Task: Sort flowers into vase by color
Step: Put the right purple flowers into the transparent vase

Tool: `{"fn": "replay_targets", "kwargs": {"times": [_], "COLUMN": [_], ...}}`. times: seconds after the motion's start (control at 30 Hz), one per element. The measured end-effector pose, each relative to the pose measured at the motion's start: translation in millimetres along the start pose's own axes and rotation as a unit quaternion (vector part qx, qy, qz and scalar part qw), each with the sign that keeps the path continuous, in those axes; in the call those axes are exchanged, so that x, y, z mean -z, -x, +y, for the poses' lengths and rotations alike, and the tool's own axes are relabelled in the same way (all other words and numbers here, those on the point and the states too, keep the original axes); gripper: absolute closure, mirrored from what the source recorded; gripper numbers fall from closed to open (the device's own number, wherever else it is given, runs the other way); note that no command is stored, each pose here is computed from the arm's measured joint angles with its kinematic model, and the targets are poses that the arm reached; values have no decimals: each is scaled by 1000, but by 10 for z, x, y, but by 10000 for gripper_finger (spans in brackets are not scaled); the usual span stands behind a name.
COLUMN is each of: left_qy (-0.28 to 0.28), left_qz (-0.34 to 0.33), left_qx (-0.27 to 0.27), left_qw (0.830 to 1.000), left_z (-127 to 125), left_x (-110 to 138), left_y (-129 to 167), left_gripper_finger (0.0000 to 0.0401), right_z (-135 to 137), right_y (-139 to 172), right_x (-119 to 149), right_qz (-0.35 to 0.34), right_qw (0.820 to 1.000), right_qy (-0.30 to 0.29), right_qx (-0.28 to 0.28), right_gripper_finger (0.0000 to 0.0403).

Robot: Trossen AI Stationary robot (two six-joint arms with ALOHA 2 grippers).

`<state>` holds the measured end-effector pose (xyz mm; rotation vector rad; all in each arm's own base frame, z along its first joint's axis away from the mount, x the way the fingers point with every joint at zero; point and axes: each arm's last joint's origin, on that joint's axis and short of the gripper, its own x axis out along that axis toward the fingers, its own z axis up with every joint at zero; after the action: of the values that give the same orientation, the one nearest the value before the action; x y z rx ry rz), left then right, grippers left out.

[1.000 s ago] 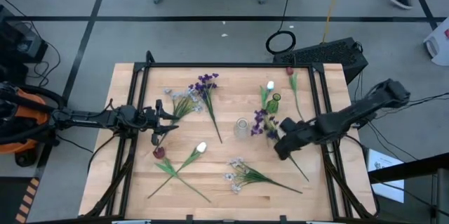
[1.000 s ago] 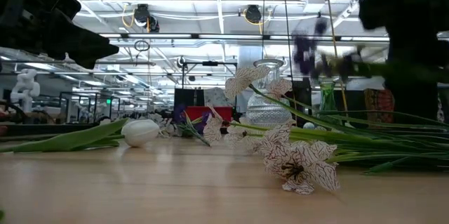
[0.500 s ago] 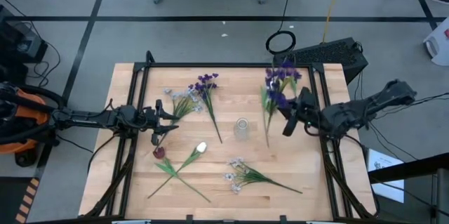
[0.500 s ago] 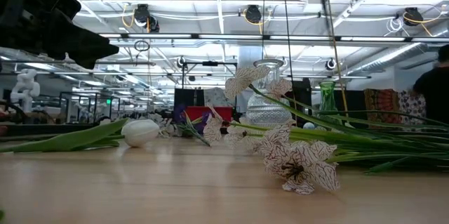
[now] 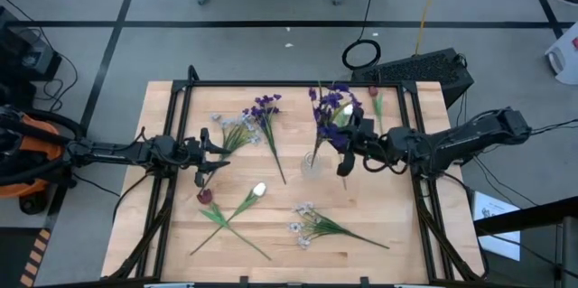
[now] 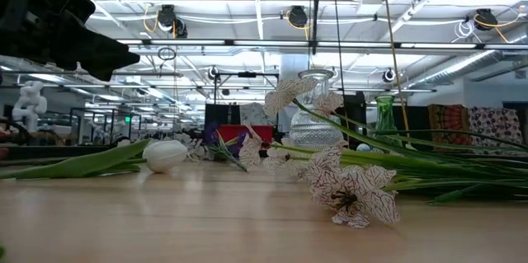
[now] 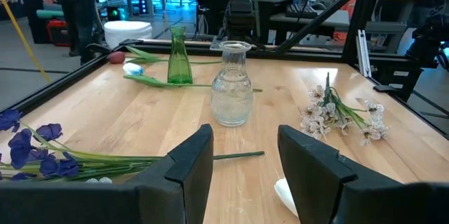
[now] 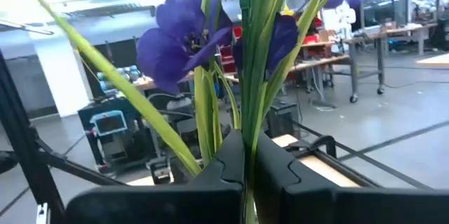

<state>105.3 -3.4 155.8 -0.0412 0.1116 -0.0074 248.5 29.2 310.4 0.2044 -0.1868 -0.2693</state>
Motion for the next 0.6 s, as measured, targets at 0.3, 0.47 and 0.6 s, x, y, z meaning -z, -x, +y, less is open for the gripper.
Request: {"fn": "replay_targets", "kwargs": {"times": [0.3, 0.47, 0.6], "left_qy": [0, 0, 0], "left_qz": [0, 0, 0], "left_qx": [0, 0, 0], "left_qw": [1000, 1000, 1000], "left_z": [0, 0, 0], "left_x": [-1, 0, -1], "left_y": [0, 0, 0], "left_gripper_finger": [234, 234, 234], "right_z": [-131, -152, -194], "right_y": [-85, -124, -102], "right_x": [77, 221, 427], "right_qz": [23, 44, 34], "right_qw": [999, 998, 999], "right_qy": [10, 14, 10], "right_qx": [26, 33, 31], "right_gripper_finger": [402, 402, 402]}}
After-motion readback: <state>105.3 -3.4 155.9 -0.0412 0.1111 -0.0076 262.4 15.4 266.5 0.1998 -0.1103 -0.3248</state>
